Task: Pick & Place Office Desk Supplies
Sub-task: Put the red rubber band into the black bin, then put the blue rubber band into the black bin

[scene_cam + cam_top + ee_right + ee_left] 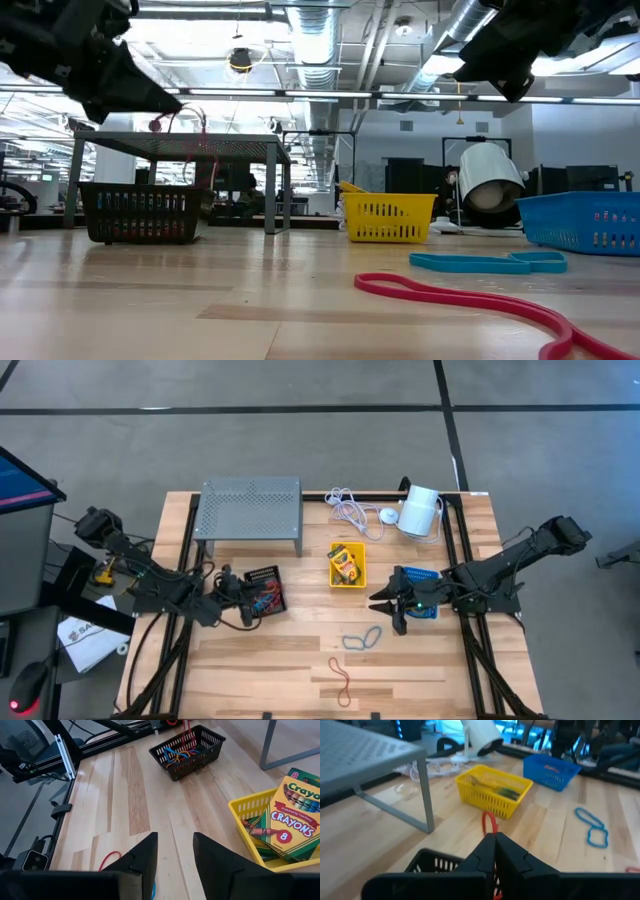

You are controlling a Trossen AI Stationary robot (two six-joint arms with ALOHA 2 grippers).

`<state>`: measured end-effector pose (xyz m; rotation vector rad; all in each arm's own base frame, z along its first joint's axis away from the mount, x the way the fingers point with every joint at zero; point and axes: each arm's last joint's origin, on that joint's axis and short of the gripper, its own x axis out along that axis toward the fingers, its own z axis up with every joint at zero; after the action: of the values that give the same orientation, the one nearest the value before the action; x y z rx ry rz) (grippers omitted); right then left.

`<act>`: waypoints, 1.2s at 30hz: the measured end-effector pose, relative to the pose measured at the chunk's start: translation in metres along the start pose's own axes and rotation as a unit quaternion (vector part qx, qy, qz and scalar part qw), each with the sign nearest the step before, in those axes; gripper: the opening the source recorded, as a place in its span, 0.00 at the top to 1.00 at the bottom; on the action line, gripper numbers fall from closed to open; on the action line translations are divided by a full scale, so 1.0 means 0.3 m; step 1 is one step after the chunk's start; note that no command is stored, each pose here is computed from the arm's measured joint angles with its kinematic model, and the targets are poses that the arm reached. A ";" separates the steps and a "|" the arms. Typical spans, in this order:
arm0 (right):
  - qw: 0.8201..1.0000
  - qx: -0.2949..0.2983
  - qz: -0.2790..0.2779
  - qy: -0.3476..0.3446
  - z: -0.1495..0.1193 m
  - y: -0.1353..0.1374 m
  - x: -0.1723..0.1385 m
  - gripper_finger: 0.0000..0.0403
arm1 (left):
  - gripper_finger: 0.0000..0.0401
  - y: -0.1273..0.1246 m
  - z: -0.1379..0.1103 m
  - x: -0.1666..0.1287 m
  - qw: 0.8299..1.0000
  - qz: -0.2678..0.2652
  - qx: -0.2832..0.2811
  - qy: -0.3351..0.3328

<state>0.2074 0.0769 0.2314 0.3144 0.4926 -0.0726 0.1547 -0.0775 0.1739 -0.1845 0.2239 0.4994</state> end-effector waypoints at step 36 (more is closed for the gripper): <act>1.000 0.003 0.000 0.000 0.000 0.000 0.000 0.70 | 0.65 0.019 -0.040 0.019 0.988 -0.079 -0.021 0.133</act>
<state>0.2074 0.0769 0.2314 0.3212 0.4919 -0.0746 0.1550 -0.0729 0.1601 -0.3076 0.4573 0.3211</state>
